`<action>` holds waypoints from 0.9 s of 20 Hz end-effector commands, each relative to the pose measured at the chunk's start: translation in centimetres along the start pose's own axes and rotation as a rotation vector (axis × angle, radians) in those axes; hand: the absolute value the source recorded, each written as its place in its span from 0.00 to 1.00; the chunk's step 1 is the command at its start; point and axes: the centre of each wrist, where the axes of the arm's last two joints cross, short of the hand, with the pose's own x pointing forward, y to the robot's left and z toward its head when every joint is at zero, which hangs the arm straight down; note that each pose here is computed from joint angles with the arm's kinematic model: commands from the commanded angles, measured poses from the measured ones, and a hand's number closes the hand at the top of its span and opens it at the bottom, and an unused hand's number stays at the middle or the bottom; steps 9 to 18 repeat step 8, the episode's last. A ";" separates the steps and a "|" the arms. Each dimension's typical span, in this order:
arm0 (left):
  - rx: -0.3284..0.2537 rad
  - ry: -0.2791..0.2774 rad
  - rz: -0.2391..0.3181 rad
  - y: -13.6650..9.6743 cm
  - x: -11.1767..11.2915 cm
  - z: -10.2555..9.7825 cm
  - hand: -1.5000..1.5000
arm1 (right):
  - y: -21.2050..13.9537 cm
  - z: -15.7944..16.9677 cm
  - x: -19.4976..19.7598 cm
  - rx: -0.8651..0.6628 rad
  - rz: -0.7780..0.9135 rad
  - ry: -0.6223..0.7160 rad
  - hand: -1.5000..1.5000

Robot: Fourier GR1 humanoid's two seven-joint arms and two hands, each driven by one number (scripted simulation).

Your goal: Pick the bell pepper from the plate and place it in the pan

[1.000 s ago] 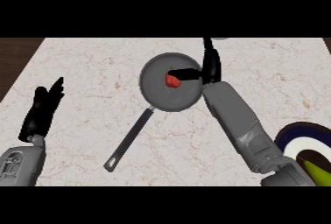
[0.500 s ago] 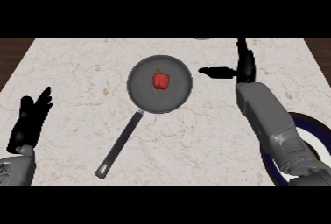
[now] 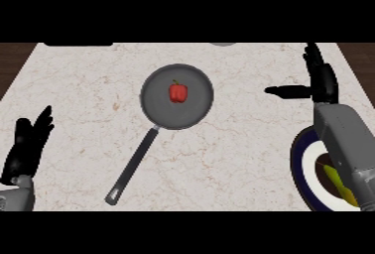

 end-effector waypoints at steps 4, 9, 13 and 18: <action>0.019 0.014 -0.015 0.0 -0.1 0.2 0.50 | -8.2 2.2 -0.9 0.050 0.041 -0.035 0.00; 0.017 -0.006 -0.023 -0.6 0.5 -0.6 0.50 | -11.9 2.1 0.4 0.036 0.051 -0.023 0.00; 0.017 -0.006 -0.023 -0.6 0.5 -0.6 0.50 | -11.9 2.1 0.4 0.036 0.051 -0.023 0.00; 0.017 -0.006 -0.023 -0.6 0.5 -0.6 0.50 | -11.9 2.1 0.4 0.036 0.051 -0.023 0.00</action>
